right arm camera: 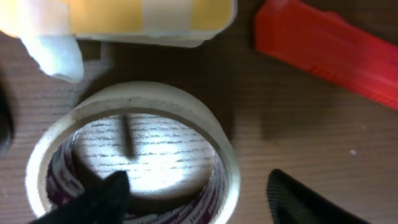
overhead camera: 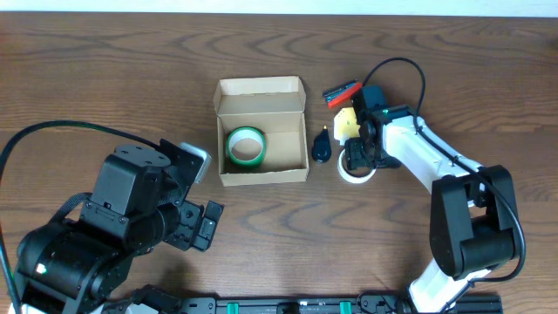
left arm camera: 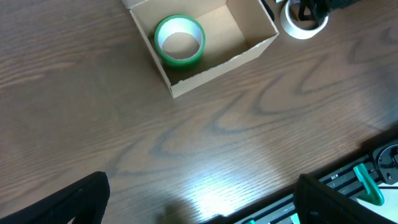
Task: Pack container
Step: 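Move the right gripper to the clear tape roll and grasp it, then lower the clear tape into the box beside the green tape, release, then move the right gripper to the yellow notepad and grasp it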
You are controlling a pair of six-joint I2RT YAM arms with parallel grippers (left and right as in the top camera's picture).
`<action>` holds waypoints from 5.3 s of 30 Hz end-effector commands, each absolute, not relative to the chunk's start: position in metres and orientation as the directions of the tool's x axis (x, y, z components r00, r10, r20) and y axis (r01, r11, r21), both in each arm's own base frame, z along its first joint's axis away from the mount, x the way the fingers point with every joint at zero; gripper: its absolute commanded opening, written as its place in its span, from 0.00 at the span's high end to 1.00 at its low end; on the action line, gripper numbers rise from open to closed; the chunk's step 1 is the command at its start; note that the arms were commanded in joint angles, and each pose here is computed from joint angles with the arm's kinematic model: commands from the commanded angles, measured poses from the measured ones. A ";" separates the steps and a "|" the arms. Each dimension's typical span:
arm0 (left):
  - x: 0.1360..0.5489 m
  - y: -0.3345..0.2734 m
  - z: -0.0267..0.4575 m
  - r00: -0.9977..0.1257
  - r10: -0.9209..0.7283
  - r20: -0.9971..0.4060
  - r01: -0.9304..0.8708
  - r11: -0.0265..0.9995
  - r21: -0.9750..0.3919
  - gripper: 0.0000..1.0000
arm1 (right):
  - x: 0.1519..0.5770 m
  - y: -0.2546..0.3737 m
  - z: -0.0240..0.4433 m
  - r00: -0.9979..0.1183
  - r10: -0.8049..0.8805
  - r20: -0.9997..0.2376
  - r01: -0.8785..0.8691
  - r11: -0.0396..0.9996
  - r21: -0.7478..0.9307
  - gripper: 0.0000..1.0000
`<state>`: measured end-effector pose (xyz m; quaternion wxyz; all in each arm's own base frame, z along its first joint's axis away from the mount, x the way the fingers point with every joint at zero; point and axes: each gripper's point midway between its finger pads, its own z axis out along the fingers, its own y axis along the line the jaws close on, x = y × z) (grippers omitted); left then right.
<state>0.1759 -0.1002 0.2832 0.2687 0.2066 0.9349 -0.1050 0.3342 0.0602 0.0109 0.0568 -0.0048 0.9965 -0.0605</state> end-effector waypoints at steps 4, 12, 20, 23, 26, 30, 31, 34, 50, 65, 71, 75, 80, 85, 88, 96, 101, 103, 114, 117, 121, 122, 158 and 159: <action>0.176 -0.099 0.286 -0.770 0.321 -0.551 0.433 0.897 -0.083 0.05 | 0.328 0.057 0.000 -0.994 -0.012 -0.104 0.000 0.993 -0.116 0.58; 0.176 -0.099 0.286 -0.770 0.321 -0.551 0.433 0.897 -0.083 0.05 | 0.333 0.058 -0.001 -0.992 -0.011 -0.126 0.003 0.994 -0.111 0.82; 0.176 -0.099 0.286 -0.770 0.321 -0.551 0.433 0.897 -0.083 0.05 | 0.335 0.065 0.013 -0.994 -0.002 -0.110 0.007 0.997 -0.074 0.99; 0.176 -0.099 0.286 -0.770 0.321 -0.551 0.433 0.897 -0.083 0.05 | 0.341 0.067 0.040 -0.991 0.043 -0.128 0.051 0.997 -0.064 0.99; 0.176 -0.099 0.286 -0.770 0.321 -0.551 0.433 0.897 -0.083 0.05 | 0.354 0.071 0.085 -0.977 0.085 -0.196 0.094 0.995 -0.034 0.99; 0.176 -0.099 0.286 -0.770 0.321 -0.551 0.433 0.897 -0.083 0.05 | 0.374 0.093 0.159 -0.930 0.091 -0.356 0.065 0.994 0.085 0.99; 0.176 -0.099 0.286 -0.770 0.321 -0.551 0.433 0.897 -0.083 0.05 | 0.379 0.103 0.176 -0.911 0.087 -0.402 0.040 0.991 0.125 0.99; 0.176 -0.099 0.286 -0.770 0.321 -0.551 0.433 0.897 -0.083 0.05 | 0.385 0.133 0.208 -0.871 0.079 -0.484 -0.035 0.974 0.222 0.99; 0.176 -0.099 0.286 -0.770 0.321 -0.551 0.433 0.897 -0.083 0.05 | 0.355 0.258 0.142 -0.933 0.158 -0.322 0.055 0.950 0.306 0.99; 0.176 -0.099 0.286 -0.770 0.321 -0.551 0.433 0.897 -0.083 0.05 | 0.360 0.281 0.097 -0.957 0.148 -0.247 0.083 0.963 0.255 0.98; 0.176 -0.099 0.286 -0.770 0.321 -0.551 0.433 0.897 -0.083 0.05 | 0.365 0.285 0.093 -0.959 0.145 -0.245 0.090 0.971 0.221 0.98; 0.176 -0.099 0.286 -0.770 0.321 -0.551 0.433 0.897 -0.083 0.05 | 0.366 0.288 0.092 -0.958 0.146 -0.247 0.091 0.971 0.223 0.98; 0.176 -0.099 0.286 -0.770 0.321 -0.551 0.433 0.897 -0.083 0.05 | 0.362 0.294 0.083 -0.961 0.140 -0.237 0.090 0.974 0.210 0.99; 0.176 -0.099 0.286 -0.770 0.321 -0.551 0.433 0.897 -0.083 0.05 | 0.357 0.301 0.074 -0.966 0.121 -0.228 0.076 0.977 0.197 0.99; 0.176 -0.099 0.286 -0.770 0.321 -0.551 0.433 0.897 -0.083 0.05 | 0.358 0.299 0.074 -0.962 0.117 -0.246 0.075 0.981 0.177 0.99; 0.176 -0.099 0.286 -0.770 0.321 -0.551 0.433 0.897 -0.083 0.05 | 0.360 0.299 0.074 -0.959 0.117 -0.258 0.074 0.983 0.171 0.98; 0.176 -0.099 0.286 -0.770 0.321 -0.551 0.433 0.897 -0.083 0.05 | 0.359 0.304 0.075 -0.958 0.110 -0.265 0.063 0.982 0.179 0.98; 0.176 -0.099 0.286 -0.770 0.321 -0.551 0.433 0.897 -0.083 0.05 | 0.359 0.306 0.075 -0.957 0.108 -0.270 0.060 0.981 0.183 0.98; 0.176 -0.099 0.286 -0.770 0.321 -0.551 0.433 0.897 -0.083 0.05 | 0.366 0.313 0.077 -0.950 0.092 -0.300 0.030 0.978 0.205 0.78; 0.176 -0.099 0.286 -0.770 0.321 -0.551 0.433 0.897 -0.083 0.05 | 0.368 0.315 0.078 -0.948 0.094 -0.304 0.029 0.977 0.211 0.71; 0.176 -0.099 0.286 -0.770 0.321 -0.551 0.433 0.897 -0.083 0.05 | 0.368 0.315 0.078 -0.947 0.080 -0.310 0.015 0.978 0.208 0.69; 0.176 -0.099 0.286 -0.770 0.321 -0.551 0.433 0.897 -0.083 0.05 | 0.368 0.315 0.078 -0.947 0.076 -0.311 0.010 0.978 0.207 0.69; 0.176 -0.099 0.286 -0.770 0.321 -0.551 0.433 0.897 -0.083 0.05 | 0.435 0.091 0.091 -0.944 0.001 -0.329 -0.001 1.000 0.007 0.01; 0.176 -0.099 0.286 -0.770 0.321 -0.551 0.433 0.897 -0.083 0.05 | 0.434 0.091 0.085 -0.944 -0.015 -0.331 -0.016 1.000 0.001 0.01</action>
